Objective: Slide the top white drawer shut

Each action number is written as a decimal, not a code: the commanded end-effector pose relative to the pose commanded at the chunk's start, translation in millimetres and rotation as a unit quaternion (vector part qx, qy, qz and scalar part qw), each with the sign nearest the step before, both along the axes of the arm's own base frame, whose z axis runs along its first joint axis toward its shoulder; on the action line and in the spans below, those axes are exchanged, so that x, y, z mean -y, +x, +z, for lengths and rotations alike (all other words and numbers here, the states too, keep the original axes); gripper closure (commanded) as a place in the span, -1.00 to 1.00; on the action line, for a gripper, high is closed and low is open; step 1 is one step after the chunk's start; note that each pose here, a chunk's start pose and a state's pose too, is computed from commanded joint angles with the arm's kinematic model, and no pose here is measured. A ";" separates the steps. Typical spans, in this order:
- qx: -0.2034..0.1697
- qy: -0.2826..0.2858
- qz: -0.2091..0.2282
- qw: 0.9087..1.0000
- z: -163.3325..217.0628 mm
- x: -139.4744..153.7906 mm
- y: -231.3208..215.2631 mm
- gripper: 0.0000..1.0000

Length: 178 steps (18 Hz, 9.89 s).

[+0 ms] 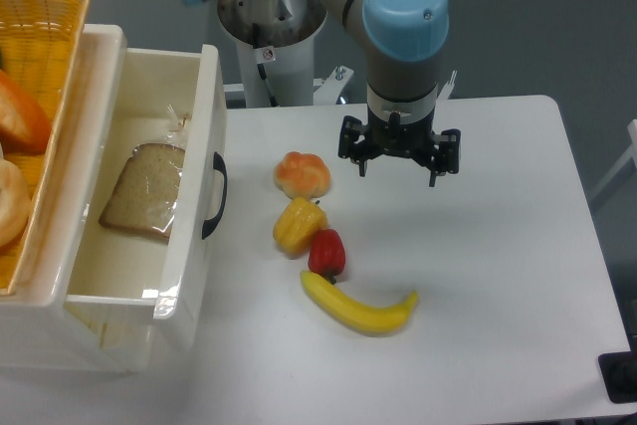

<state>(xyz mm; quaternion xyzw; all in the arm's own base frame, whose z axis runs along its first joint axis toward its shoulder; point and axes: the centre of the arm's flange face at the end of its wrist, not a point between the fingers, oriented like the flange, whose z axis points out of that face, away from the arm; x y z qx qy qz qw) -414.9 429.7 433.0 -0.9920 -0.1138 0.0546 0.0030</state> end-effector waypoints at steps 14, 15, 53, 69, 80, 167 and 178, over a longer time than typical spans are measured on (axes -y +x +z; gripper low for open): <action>0.007 -0.005 0.036 0.999 -18.2 -0.5 4.5 -1.00; 0.010 -0.008 0.033 0.999 -22.6 -0.4 7.5 -1.00; 0.177 0.022 0.069 0.982 -130.3 -76.2 76.3 -1.00; 0.187 0.028 0.052 0.981 -130.4 -89.4 96.3 -1.00; 0.195 0.031 0.044 0.979 -125.6 -94.7 109.1 -1.00; 0.026 -0.008 -0.131 0.991 13.0 68.3 -28.7 -1.00; 0.021 0.005 -0.197 0.980 50.8 192.3 -74.0 -1.00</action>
